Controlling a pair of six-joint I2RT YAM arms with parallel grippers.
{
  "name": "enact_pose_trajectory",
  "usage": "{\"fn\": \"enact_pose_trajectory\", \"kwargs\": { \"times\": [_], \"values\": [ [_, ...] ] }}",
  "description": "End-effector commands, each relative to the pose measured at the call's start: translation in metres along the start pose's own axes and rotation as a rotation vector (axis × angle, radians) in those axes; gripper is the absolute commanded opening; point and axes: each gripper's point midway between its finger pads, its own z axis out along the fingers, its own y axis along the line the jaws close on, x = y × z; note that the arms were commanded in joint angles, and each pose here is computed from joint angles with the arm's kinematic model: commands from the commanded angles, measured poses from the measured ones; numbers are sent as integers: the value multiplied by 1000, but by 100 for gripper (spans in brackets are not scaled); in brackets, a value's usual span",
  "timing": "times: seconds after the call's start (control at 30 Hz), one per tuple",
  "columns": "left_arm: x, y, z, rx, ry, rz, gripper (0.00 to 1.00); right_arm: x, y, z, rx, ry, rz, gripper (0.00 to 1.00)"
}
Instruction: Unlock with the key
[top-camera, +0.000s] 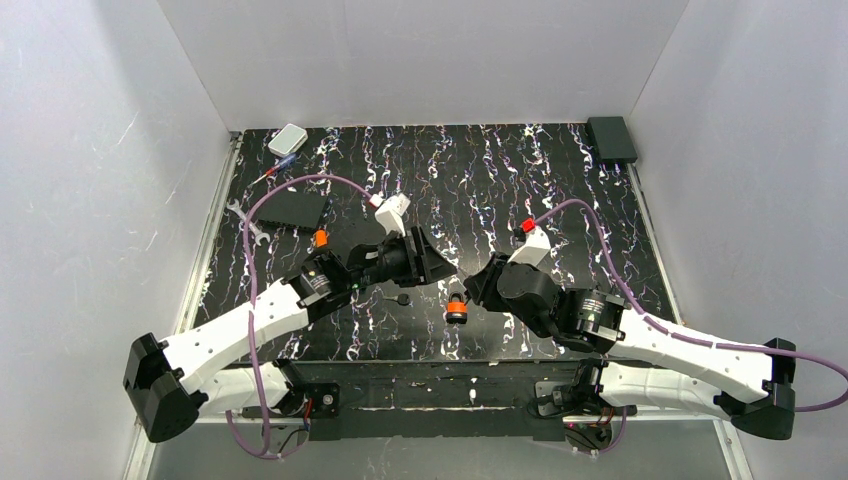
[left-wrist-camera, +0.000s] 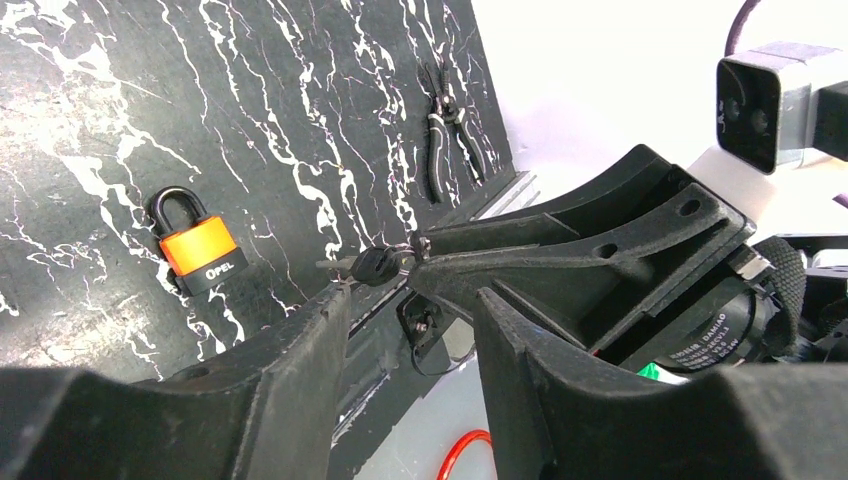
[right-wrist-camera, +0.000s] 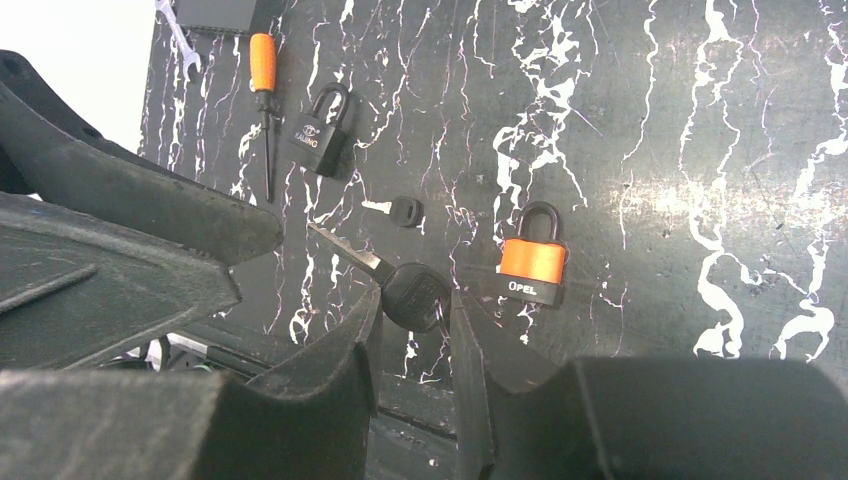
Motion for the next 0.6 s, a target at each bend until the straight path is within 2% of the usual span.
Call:
{"fn": "enact_pose_trajectory", "kwargs": {
  "times": [0.0, 0.57],
  "values": [
    [-13, -15, 2, 16, -49, 9, 45, -7, -3, -3, 9, -32, 5, 1],
    [-11, -19, 25, 0, -42, 11, 39, -3, -4, -2, 4, -24, -5, 1]
  ]
}}
